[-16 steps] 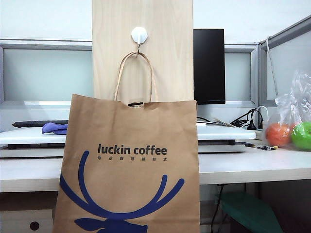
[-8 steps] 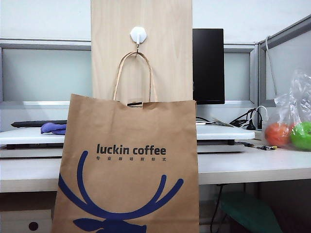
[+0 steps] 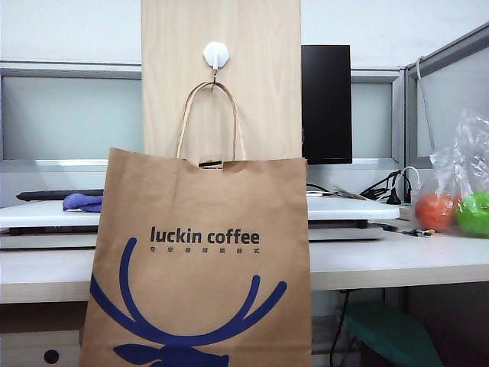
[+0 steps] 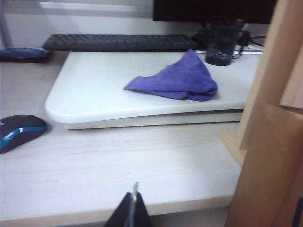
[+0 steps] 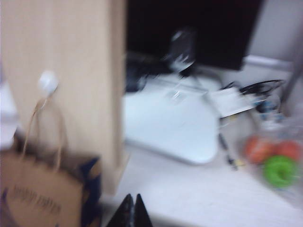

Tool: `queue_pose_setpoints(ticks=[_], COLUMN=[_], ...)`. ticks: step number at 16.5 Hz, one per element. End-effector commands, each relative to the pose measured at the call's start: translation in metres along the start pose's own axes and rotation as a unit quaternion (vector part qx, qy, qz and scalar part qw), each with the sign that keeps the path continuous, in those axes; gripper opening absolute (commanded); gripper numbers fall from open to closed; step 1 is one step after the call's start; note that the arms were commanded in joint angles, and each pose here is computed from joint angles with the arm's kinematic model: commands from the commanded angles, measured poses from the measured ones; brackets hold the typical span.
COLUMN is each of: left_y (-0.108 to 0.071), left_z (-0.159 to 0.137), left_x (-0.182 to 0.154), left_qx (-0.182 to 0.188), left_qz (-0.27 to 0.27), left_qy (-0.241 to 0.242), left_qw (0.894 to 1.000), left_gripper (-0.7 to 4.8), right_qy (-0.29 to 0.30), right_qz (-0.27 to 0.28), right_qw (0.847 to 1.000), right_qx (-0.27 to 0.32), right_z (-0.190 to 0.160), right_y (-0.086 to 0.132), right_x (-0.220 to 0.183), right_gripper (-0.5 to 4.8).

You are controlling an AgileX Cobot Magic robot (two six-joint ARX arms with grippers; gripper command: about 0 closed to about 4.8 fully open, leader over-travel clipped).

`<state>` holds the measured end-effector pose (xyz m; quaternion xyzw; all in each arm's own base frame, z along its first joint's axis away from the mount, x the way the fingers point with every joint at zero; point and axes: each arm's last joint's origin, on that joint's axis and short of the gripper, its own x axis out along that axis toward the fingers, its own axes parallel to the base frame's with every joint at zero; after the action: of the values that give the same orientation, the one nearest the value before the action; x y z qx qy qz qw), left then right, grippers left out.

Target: Pick up the paper bag and hang it on the hook.

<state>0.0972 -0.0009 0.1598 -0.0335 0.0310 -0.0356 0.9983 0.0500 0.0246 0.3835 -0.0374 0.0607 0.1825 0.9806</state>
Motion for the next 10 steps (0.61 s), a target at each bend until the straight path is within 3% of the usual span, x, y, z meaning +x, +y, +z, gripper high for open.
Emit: queue_pose_setpoints(ticks=[1, 4, 5, 10], left_y=[0.000, -0.001, -0.001, -0.001], left_z=[0.001, 0.001, 0.001, 0.001], left_x=[0.000, 0.000, 0.000, 0.000], left_qx=[0.002, 0.002, 0.002, 0.002], left_qz=[-0.008, -0.010, -0.010, -0.010], left_qy=[-0.005, -0.005, -0.005, -0.005], left_qw=[1.000, 1.000, 1.000, 1.000], left_gripper=[-0.06, -0.05, -0.06, -0.06], right_qy=[-0.038, -0.070, -0.075, -0.016], right_qz=[-0.092, -0.210, -0.227, -0.210], right_qw=[0.995, 0.975, 0.971, 0.977], right_qx=[0.031, 0.024, 0.024, 0.044], right_z=[0.001, -0.023, -0.040, -0.135], right_y=[-0.012, -0.020, -0.023, -0.035], right_x=[-0.016, -0.014, -0.008, 0.039], right_gripper=[-0.04, -0.04, -0.04, -0.04])
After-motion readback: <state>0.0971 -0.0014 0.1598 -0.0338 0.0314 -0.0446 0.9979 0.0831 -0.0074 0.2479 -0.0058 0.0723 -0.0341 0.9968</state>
